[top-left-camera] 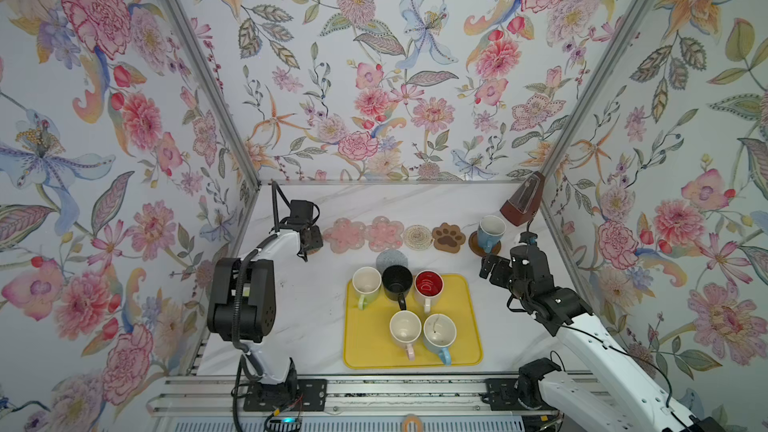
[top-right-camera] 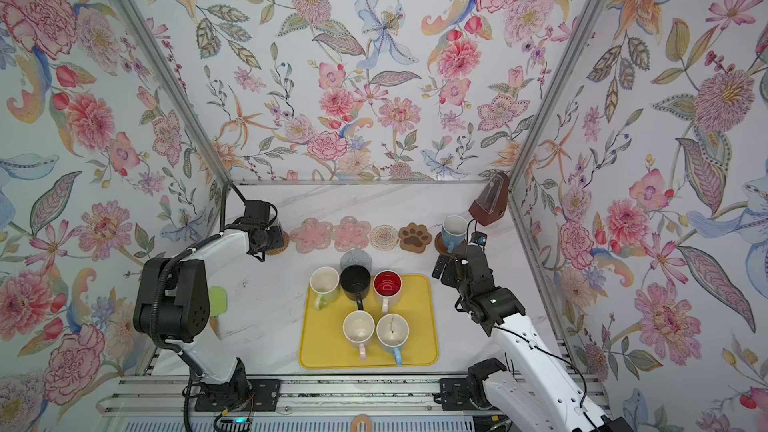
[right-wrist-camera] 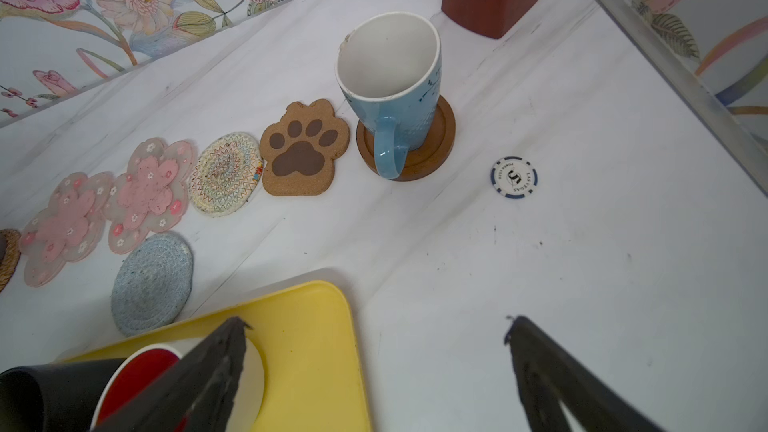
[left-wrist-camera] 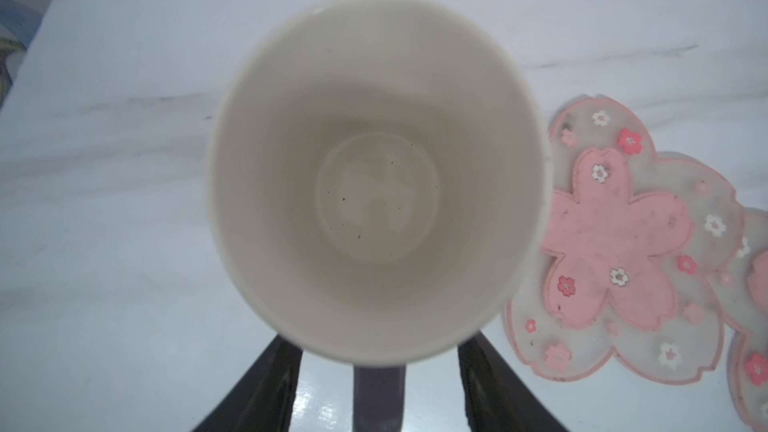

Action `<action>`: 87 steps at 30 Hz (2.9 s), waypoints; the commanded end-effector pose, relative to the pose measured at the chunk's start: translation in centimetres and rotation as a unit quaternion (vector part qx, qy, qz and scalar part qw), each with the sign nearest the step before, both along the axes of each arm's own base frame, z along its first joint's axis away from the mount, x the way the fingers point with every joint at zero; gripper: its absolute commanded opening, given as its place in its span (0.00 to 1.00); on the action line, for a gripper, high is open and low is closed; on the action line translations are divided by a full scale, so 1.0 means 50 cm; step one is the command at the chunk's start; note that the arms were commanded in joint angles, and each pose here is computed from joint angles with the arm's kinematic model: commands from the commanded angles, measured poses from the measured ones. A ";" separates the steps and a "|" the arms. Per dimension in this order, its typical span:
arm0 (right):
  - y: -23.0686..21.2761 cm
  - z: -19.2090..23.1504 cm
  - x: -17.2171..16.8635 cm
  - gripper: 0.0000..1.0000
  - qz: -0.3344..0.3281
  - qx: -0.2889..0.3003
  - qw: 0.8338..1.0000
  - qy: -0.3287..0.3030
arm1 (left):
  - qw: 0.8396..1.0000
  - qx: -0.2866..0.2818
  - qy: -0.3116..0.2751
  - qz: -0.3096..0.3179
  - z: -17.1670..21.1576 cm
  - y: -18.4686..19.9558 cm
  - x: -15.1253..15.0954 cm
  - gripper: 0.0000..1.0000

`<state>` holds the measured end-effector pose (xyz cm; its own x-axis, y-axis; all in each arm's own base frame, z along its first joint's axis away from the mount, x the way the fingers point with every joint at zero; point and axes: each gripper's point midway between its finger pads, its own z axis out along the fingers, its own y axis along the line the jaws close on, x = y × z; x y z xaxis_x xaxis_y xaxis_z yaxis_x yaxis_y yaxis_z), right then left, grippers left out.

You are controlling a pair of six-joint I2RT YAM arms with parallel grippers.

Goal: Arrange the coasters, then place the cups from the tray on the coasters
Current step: 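Lower the purple-handled mug onto the woven rattan coaster and open the left gripper, then move the right gripper over the white light-blue-handled mug on the tray and lower in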

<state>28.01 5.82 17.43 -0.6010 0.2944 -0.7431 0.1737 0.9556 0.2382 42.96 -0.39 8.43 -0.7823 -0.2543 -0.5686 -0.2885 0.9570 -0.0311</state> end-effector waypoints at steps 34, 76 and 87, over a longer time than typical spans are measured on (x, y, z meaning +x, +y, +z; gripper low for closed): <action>0.117 0.000 -0.183 0.99 0.098 0.026 0.991 0.091 | 0.957 -0.027 -0.283 0.051 0.347 0.042 -0.193 0.99; 0.261 -0.194 -0.416 0.68 0.265 -0.045 0.946 0.181 | 0.950 -0.051 -0.302 0.065 0.334 0.044 -0.232 0.99; 0.295 -0.193 -0.406 0.56 0.280 -0.088 0.941 0.171 | 0.951 -0.048 -0.298 0.070 0.325 0.047 -0.236 0.99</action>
<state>7.40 19.78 7.08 -0.8556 -0.2269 -0.4653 -0.3061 0.9466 0.1012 31.23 1.86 25.28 -0.2825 -0.3986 -0.8725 -0.3111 0.8985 -0.3098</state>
